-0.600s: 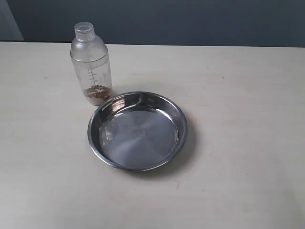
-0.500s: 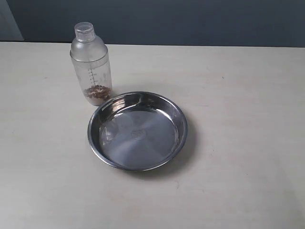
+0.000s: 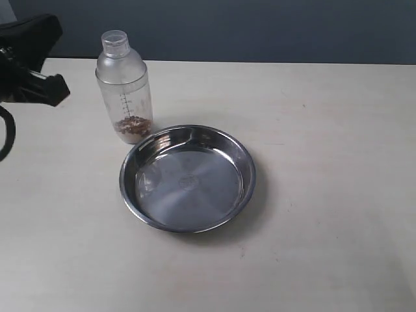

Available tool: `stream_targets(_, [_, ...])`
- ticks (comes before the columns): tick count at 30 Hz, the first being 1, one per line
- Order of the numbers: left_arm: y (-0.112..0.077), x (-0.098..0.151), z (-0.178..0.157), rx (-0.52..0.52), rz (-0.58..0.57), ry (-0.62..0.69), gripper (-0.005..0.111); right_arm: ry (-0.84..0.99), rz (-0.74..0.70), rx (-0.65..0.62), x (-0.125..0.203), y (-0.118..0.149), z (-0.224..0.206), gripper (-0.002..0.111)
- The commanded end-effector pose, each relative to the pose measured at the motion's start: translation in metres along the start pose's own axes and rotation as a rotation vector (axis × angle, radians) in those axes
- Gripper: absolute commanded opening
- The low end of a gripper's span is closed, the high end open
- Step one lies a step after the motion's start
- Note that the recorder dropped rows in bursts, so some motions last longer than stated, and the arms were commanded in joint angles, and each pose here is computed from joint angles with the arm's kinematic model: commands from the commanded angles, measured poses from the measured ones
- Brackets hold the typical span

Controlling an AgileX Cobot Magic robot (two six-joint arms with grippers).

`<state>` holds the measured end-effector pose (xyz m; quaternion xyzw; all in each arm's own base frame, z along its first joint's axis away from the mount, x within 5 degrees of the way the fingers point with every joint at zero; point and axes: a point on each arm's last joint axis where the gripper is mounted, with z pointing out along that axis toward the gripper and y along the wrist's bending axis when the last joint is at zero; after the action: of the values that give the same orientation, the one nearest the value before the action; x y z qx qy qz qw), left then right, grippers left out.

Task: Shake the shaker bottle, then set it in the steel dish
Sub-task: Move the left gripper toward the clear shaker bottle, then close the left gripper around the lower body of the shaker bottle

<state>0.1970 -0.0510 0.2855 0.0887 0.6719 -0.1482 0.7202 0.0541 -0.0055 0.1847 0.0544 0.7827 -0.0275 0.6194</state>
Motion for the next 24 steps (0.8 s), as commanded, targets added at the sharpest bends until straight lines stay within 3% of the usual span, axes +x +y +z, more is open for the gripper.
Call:
stream_targets(1, [-0.006, 0.020, 0.005, 0.082, 0.030, 0.031, 0.024, -0.017, 0.000, 0.004, -0.001, 0.000, 0.000, -0.001])
stream_targets(3, [-0.005, 0.030, 0.010, 0.093, 0.051, 0.062, 0.048, -0.017, 0.000, 0.004, -0.001, 0.000, 0.000, -0.001])
stream_targets(6, [0.005, 0.045, 0.019, 0.054, 0.050, 0.098, 0.098, -0.017, 0.000, 0.004, -0.001, 0.000, 0.000, -0.001])
stream_targets(7, [0.009, 0.052, 0.023, 0.061, 0.053, 0.104, 0.105, -0.017, 0.000, 0.004, -0.001, 0.000, 0.000, -0.001])
stream_targets(10, [0.016, 0.070, 0.032, 0.089, 0.039, 0.105, 0.105, -0.017, 0.000, 0.004, -0.001, 0.000, 0.000, -0.001])
stream_targets(16, [0.041, 0.107, 0.045, 0.042, -0.055, 0.073, 0.105, -0.017, 0.000, 0.004, -0.001, 0.000, 0.000, -0.001])
stream_targets(18, [0.049, 0.123, 0.050, 0.027, -0.070, 0.125, 0.105, -0.017, 0.000, 0.004, -0.001, 0.000, 0.000, -0.001])
stream_targets(24, [0.055, 0.143, 0.081, 0.123, -0.061, 0.161, 0.105, -0.017, 0.000, 0.004, -0.001, 0.000, 0.000, -0.001])
